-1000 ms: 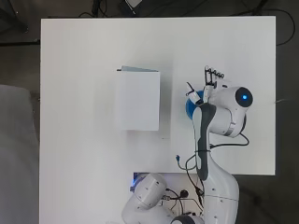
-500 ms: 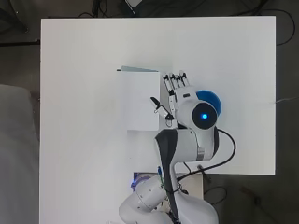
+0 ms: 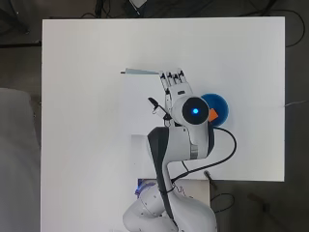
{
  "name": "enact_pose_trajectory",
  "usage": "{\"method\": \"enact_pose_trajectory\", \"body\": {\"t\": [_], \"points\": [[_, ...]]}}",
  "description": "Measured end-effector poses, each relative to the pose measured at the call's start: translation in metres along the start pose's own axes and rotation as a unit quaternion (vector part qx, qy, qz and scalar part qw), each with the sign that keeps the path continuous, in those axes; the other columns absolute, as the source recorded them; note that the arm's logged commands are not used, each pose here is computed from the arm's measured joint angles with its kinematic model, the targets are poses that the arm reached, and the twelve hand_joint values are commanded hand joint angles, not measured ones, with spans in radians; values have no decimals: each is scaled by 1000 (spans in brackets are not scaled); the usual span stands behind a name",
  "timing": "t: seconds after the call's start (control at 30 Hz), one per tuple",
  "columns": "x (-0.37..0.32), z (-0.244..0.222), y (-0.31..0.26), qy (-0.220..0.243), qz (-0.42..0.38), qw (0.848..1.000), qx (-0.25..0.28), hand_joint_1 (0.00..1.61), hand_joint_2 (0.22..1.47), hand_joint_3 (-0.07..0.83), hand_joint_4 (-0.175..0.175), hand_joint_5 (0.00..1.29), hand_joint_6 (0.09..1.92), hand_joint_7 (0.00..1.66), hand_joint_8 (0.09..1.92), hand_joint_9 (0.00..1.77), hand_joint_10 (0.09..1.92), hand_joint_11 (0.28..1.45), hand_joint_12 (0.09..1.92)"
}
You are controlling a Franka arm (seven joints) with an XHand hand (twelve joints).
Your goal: Teleoperate dual arm-hand system to pick and place objects
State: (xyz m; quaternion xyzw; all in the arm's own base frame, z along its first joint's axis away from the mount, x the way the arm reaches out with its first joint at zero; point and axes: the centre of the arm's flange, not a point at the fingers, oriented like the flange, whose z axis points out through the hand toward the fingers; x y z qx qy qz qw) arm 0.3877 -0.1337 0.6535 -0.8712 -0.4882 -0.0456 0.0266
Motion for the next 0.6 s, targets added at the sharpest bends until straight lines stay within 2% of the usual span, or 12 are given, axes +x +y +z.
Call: {"method": "enact_pose_trajectory", "body": {"t": [0.2, 0.33, 0.6], "points": [[0, 0, 7, 1, 5, 1000, -1, 317, 999, 2, -6, 502, 87, 715, 87, 874, 87, 549, 87], [10, 4, 8, -7, 11, 1000, -5, 320, 1008, 3, 11, 511, 87, 651, 87, 795, 87, 519, 87], [27, 13, 19, -18, 47, 999, 13, 337, 1014, 2, 20, 467, 87, 575, 87, 678, 87, 475, 87]]}}
